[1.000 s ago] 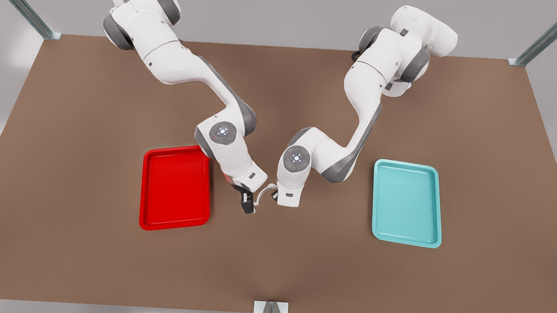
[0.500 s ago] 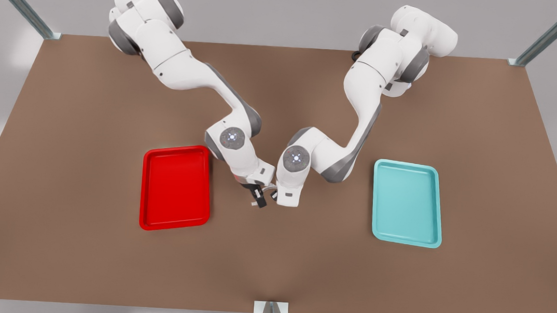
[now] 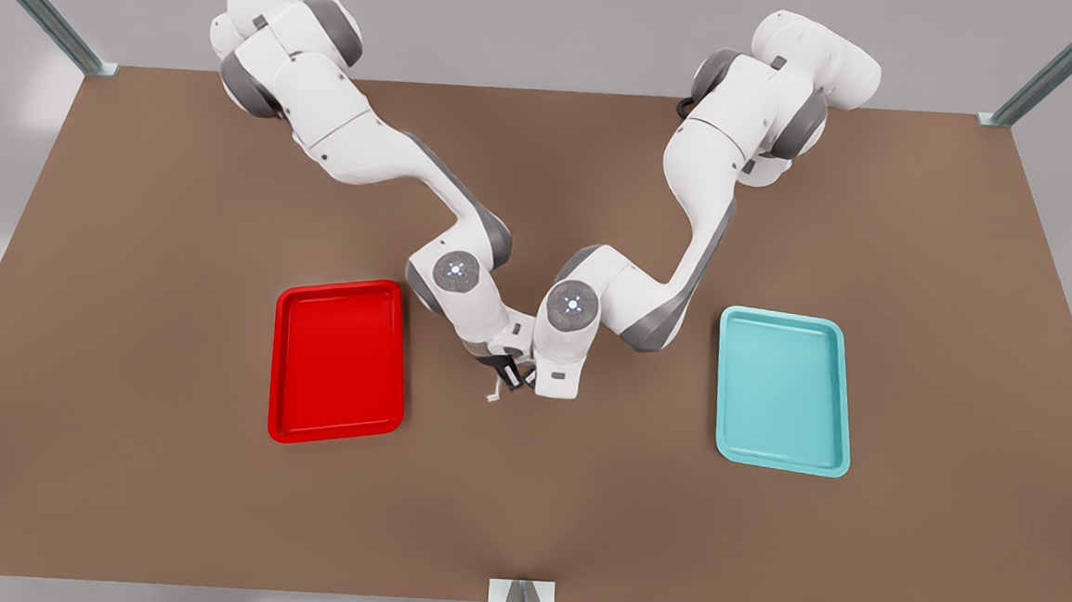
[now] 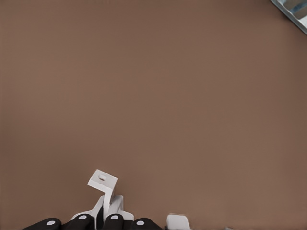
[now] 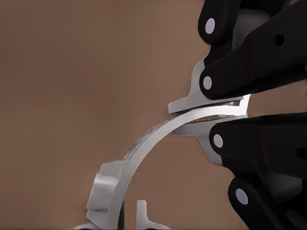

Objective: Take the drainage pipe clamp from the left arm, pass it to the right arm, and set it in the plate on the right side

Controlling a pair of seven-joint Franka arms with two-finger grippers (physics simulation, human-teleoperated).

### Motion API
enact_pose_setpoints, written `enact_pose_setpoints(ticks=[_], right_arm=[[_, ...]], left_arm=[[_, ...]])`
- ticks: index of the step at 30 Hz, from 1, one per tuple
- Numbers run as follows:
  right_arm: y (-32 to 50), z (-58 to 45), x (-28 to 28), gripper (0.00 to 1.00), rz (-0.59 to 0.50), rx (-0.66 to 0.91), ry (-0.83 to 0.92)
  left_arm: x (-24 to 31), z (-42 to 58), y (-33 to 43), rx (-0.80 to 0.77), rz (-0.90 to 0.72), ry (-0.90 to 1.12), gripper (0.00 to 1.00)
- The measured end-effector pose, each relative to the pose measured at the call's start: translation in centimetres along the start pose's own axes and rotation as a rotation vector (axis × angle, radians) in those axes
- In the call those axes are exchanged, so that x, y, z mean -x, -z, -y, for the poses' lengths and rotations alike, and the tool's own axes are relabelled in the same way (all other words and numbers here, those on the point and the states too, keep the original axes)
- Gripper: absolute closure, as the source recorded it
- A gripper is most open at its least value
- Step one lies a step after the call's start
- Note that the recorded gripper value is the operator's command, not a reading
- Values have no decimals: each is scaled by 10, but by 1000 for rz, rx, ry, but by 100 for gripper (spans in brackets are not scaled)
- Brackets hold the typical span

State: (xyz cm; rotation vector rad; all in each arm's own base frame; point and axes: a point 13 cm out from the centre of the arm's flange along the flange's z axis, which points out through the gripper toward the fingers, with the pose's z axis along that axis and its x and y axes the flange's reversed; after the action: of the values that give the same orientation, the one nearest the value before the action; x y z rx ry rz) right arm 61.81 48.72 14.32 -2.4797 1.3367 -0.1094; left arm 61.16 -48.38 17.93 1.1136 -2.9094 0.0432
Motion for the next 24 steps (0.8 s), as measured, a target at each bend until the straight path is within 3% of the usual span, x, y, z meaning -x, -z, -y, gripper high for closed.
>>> enact_pose_setpoints(ticks=[1, 11, 17, 20, 24], right_arm=[[0, 1, 0, 79, 0, -2, 4], [-2, 2, -8, 79, -21, -11, 53], [-9, -1, -34, 79, -40, -5, 43], [-12, -4, -76, 79, -57, -1, 0], [-1, -10, -161, 79, -93, -4, -96]], left_arm=[[0, 0, 0, -2, 0, 1, 0], [7, 8, 10, -46, -8, 6, 0], [39, -2, 44, -48, 1, 44, 0], [80, -21, 107, -65, 9, 99, 0], [196, -106, 185, -9, 19, 201, 0]])
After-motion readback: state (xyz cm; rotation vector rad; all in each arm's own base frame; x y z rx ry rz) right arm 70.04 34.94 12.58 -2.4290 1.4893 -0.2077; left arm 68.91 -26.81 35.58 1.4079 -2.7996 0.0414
